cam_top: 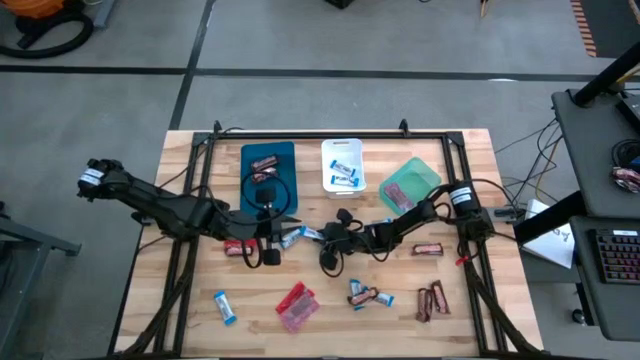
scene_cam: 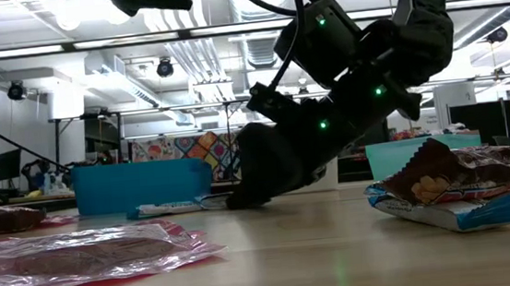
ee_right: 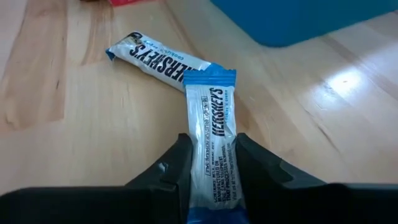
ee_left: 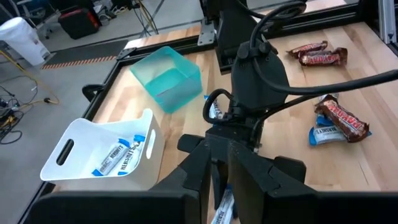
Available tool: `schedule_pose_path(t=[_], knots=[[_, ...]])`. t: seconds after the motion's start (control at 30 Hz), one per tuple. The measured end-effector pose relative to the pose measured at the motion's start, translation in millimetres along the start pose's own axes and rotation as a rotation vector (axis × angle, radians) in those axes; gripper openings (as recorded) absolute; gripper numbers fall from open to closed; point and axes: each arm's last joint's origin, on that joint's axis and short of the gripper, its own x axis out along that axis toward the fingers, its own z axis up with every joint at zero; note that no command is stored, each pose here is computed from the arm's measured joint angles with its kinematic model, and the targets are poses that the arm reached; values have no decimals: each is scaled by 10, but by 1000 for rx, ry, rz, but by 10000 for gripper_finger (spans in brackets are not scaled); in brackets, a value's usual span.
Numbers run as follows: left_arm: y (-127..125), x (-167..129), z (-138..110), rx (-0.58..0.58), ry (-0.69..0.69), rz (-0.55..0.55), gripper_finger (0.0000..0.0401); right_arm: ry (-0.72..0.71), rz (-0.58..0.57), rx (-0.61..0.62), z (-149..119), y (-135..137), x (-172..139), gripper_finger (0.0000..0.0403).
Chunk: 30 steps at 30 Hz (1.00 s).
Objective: Sort candy
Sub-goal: Put the white chocolate into the white bin
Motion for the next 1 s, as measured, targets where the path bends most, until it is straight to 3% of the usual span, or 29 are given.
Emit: schedule_pose_path(t=[0.23,0.53,0.8,1.0], knots=[[0,0,-2,1,2,0,38,14,51,-7,160,11,-142,119],[10,-14,-35,18,34,3,38,-34,119,-82,806,-72,-764,85],[36,-63,-58,-8,60,4,38,-66,14,-111,1270,-582,-1315,90],[48,-88,-97,-51,98,6,38,-25,-123,-161,1371,-1090,-1389,87]])
